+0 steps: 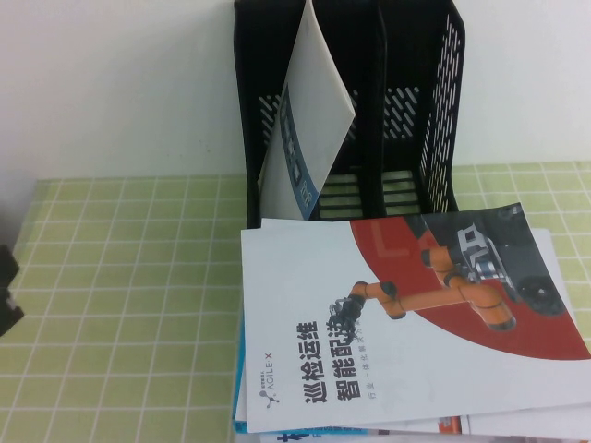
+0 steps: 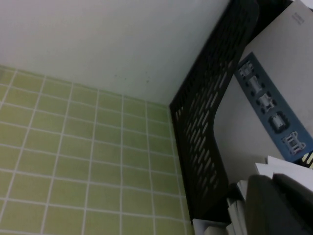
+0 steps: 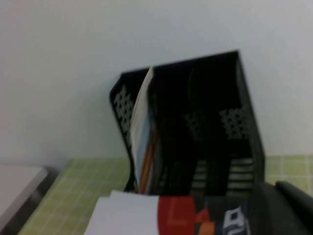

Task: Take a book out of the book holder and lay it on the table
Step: Hold the bookshelf

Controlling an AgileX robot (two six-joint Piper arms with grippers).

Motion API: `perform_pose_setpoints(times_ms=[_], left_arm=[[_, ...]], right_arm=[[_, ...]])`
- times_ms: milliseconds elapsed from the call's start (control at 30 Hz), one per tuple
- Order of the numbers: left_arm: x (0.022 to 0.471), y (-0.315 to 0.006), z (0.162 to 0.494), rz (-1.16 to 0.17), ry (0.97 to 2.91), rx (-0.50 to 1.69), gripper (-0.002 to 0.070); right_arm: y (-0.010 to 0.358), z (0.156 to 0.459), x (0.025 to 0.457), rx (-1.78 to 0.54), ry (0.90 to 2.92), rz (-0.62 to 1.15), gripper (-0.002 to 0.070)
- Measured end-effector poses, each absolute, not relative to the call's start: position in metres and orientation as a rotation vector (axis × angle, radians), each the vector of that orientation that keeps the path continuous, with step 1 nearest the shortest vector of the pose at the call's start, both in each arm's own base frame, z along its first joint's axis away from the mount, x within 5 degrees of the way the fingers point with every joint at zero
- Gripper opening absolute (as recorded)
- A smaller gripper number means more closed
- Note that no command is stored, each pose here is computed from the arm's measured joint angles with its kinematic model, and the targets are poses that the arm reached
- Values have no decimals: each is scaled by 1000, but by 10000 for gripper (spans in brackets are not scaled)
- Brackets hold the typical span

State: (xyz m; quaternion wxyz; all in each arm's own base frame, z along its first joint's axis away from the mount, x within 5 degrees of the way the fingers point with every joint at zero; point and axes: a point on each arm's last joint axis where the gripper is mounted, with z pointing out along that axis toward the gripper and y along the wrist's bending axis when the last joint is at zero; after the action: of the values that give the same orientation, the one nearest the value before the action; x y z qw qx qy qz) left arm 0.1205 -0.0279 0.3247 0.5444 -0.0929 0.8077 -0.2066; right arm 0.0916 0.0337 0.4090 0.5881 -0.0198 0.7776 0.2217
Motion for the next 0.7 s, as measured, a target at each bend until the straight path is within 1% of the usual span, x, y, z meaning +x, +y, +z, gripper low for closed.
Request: perform_pose_setpoints(times_ms=[67, 167, 233, 367, 467, 533, 567, 667, 700], left_arm=[[131, -31, 320, -482, 1942, -201, -3], [147, -35, 313, -488, 1977, -180, -3], [159, -41, 309, -501, 2010, -141, -3], [184, -62, 308, -536, 2068, 65, -3], [205, -83, 312, -600, 2066, 249, -3], [224, -95, 316, -649, 2043, 318, -3], [234, -99, 318, -675, 2034, 310, -3], [264, -106, 318, -682, 2015, 280, -3], [273, -108, 318, -678, 2012, 271, -3]], right_arm=[[43, 396, 103, -187, 1842, 557, -2], [62, 388, 114, -456, 1801, 621, -1], [73, 385, 123, -566, 1778, 669, -1], [92, 368, 157, -609, 1835, 756, -1], [104, 349, 190, -588, 1881, 802, 9], [112, 334, 212, -565, 1906, 841, 34], [115, 328, 222, -554, 1921, 856, 55], [124, 317, 248, -542, 1923, 894, 148], [126, 315, 255, -547, 1914, 909, 190]])
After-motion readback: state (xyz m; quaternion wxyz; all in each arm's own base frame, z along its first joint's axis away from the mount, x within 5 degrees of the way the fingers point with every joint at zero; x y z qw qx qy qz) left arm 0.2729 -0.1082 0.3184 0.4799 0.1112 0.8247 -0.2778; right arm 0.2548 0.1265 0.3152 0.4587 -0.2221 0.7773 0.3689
